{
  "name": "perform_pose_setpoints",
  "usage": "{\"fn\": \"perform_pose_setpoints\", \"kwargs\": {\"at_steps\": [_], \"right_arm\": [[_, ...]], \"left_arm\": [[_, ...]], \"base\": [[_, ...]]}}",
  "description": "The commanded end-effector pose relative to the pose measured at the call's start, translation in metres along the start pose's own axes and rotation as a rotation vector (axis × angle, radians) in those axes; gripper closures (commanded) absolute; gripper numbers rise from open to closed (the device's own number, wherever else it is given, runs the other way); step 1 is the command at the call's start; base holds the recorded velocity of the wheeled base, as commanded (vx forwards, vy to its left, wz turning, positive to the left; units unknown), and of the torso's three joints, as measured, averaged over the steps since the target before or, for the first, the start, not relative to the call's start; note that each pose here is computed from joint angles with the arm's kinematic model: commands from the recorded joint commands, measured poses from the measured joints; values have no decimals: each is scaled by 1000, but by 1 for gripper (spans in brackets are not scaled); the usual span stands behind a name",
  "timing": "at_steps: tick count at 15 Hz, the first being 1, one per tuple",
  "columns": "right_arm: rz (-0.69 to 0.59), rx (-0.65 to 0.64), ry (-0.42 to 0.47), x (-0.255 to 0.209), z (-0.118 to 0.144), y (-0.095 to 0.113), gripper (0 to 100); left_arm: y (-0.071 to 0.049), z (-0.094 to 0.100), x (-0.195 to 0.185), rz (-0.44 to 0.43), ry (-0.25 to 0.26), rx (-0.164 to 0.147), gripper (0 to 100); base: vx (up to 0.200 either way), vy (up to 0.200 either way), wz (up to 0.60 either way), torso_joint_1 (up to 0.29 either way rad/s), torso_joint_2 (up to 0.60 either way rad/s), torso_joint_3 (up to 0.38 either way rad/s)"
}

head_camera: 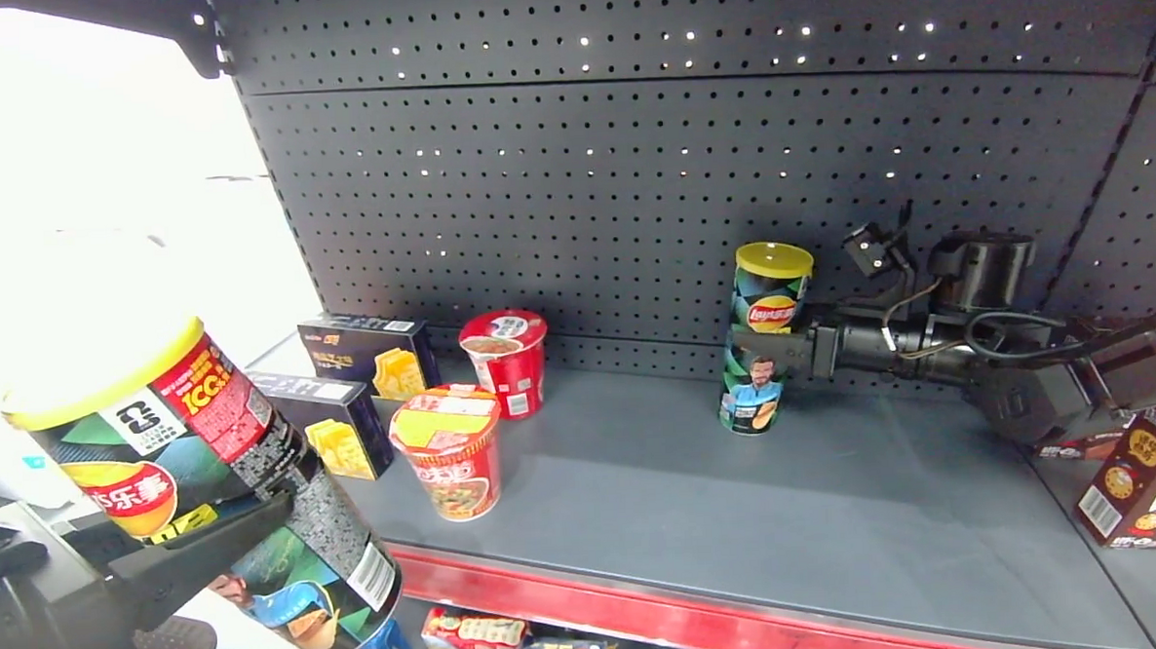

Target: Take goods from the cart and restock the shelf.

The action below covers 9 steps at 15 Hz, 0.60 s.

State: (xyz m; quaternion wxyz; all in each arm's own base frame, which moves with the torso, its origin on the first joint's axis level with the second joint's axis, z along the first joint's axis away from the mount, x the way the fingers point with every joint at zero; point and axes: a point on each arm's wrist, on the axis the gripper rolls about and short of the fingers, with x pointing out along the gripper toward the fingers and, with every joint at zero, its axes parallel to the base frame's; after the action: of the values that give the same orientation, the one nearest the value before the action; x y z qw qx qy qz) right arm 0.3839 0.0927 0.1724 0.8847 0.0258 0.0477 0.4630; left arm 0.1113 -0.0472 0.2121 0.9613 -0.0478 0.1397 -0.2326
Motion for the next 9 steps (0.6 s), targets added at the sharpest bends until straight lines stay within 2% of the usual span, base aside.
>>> {"fn": "perform_pose_setpoints", "kwargs": {"at_steps": [1,5,9], "right_arm": [[1,2,-4,5,1,-1,100],[-7,7,6,7,-7,-3,100],[-4,2,1,-4,-9,9,100]], "left_arm": [[1,-4,0,1,12,-2,100],[1,-4,0,1,13,-2,100],[1,-10,0,3,28,-4,100]], "base": [[0,0,0,0,0,0],[0,0,0,0,0,0],[0,0,0,0,0,0]]}}
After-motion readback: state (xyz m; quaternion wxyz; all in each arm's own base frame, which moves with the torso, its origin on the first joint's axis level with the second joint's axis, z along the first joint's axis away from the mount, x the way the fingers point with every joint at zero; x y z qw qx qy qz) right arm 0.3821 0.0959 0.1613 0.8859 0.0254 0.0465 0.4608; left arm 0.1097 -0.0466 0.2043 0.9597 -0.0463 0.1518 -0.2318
